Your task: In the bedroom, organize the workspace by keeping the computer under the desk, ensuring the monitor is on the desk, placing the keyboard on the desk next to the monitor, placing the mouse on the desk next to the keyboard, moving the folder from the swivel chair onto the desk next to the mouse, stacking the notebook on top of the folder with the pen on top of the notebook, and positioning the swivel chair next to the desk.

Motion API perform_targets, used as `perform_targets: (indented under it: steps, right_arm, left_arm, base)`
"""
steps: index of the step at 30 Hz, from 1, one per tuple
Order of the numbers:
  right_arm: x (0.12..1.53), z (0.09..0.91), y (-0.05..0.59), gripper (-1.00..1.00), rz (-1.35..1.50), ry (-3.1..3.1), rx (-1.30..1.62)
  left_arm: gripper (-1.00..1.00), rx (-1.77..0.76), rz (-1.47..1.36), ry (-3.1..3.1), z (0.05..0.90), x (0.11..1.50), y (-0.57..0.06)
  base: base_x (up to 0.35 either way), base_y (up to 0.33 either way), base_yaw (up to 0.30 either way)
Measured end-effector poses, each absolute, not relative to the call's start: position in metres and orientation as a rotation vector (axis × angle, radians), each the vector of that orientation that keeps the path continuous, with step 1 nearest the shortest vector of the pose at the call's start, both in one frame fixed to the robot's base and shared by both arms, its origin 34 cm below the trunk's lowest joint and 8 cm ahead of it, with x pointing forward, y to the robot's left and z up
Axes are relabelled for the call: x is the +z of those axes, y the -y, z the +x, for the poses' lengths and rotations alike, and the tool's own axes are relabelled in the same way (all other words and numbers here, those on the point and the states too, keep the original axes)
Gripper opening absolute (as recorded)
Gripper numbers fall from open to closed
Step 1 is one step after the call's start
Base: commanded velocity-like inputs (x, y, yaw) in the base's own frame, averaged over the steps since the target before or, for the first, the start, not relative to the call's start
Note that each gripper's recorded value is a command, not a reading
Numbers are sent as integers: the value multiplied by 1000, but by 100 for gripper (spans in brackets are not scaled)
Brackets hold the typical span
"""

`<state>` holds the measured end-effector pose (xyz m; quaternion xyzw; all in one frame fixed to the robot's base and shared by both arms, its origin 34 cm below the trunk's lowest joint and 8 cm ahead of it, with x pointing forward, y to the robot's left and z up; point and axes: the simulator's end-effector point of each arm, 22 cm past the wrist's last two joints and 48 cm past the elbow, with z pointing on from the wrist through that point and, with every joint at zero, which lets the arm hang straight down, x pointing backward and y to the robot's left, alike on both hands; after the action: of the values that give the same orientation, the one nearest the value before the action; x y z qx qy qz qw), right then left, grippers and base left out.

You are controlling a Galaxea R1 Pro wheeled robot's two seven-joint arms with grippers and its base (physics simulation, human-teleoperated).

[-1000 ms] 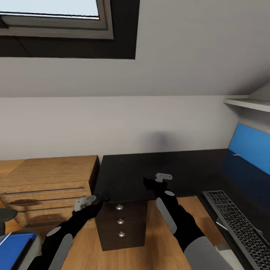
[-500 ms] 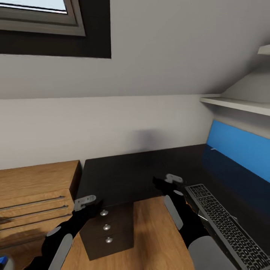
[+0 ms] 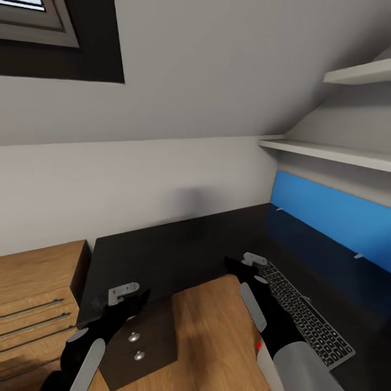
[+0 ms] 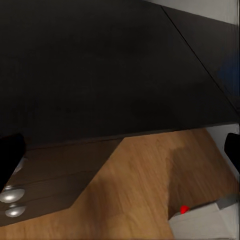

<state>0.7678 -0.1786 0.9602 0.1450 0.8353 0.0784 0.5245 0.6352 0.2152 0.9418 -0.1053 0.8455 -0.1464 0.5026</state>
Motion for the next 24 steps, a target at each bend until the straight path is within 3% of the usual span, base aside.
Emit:
perform_targets:
  steps: [13,24]
  right_arm:
    - [960,768,178,100,347,-1998,188]
    - [963,769,178,100,350,-1986,188]
  left_arm:
    - [100,-354,-256,-2041,635,942,-215]
    - [100,-350,-256,-2041,635,942,-217]
  base:
    - [71,0,-292]
    - [152,0,-45]
